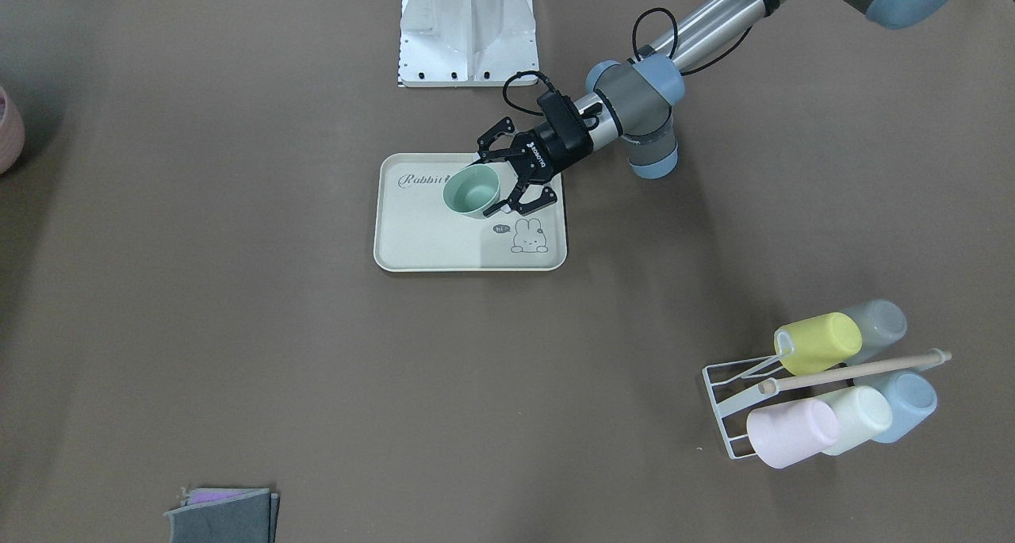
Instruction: Pick up and place green cup on tray
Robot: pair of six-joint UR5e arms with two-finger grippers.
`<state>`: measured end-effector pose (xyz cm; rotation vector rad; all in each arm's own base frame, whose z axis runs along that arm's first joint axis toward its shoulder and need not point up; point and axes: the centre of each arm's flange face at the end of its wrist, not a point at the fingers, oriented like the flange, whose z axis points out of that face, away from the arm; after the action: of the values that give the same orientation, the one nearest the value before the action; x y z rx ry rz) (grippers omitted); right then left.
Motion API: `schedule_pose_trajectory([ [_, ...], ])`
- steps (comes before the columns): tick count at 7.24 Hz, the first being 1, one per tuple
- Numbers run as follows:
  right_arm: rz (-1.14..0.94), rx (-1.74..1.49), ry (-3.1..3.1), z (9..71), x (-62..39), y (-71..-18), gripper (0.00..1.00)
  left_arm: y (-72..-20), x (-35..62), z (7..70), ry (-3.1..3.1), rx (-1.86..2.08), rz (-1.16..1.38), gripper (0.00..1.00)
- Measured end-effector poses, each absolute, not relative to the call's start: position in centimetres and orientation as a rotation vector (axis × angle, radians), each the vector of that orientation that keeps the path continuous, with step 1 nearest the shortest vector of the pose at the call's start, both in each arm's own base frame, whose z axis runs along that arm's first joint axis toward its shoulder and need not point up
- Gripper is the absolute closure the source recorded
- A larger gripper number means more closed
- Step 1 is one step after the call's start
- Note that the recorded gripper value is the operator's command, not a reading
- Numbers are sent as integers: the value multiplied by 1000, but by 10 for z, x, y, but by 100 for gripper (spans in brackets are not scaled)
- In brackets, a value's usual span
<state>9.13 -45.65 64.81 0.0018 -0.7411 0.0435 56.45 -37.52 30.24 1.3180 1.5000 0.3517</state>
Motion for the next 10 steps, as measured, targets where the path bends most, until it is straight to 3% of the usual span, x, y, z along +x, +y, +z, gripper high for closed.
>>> schedule_pose_trajectory([
  [3,44,0,-731,650,92,-456,0,-377,570,306,1495,1307,350,80],
  [4,45,-1,-730,652,92,-456,0,-377,570,306,1492,1307,350,70],
  [5,45,-4,-729,653,92,-456,0,-378,571,307,1487,1305,349,49],
  [6,46,-6,-729,654,92,-455,0,-379,573,308,1480,1306,350,41],
  [10,47,-8,-729,655,92,-454,0,-382,581,313,1441,1295,367,39],
])
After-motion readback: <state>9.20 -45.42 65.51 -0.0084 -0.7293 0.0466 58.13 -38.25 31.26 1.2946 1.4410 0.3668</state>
